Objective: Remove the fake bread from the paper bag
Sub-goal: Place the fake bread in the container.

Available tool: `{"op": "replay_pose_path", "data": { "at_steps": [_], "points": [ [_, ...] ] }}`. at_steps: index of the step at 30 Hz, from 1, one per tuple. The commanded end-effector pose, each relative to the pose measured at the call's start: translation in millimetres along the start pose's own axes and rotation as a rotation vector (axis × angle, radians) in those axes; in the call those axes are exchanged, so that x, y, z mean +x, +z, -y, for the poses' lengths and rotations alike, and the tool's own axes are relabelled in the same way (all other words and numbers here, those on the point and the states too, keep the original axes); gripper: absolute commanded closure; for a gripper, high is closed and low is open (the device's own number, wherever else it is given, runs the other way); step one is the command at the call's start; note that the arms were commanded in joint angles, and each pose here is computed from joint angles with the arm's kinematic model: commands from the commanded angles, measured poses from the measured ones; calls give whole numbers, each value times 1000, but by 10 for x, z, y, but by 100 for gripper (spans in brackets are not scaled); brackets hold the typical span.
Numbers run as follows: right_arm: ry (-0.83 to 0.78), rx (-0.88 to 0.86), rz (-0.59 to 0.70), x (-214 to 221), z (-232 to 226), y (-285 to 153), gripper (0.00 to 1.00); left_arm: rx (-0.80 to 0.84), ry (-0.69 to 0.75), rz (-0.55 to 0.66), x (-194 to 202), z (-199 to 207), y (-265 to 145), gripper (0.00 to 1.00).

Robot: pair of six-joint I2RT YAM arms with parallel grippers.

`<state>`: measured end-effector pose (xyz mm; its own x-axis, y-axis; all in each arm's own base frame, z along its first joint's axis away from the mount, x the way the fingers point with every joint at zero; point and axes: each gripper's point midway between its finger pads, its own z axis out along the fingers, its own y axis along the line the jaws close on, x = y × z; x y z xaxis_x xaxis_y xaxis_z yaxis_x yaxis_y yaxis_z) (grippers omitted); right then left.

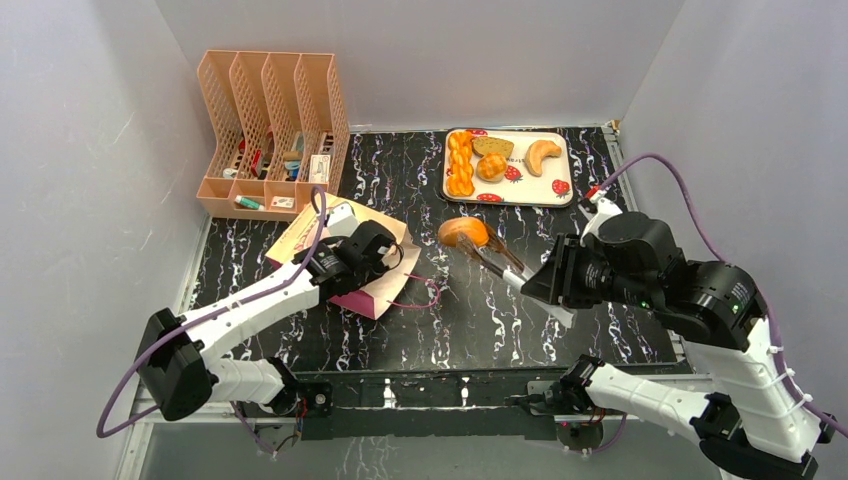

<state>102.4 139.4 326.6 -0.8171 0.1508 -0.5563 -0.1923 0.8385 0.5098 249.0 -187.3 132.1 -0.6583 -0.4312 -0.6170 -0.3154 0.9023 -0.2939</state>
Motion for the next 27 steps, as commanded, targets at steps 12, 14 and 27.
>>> {"op": "replay_pose_path", "data": {
  "at_steps": [12, 14, 27],
  "points": [
    [32, 72, 387, -984, -145, -148, 100, 59, 107, 32, -173, 11, -191, 100],
    [32, 98, 420, -1079, -134, -129, 100, 72, 122, 28, -170, 29, -203, 100],
    [-28, 276, 558, -1552, -59, 219, 100, 198, 226, 3, -181, 221, -340, 100]
  ]
}}
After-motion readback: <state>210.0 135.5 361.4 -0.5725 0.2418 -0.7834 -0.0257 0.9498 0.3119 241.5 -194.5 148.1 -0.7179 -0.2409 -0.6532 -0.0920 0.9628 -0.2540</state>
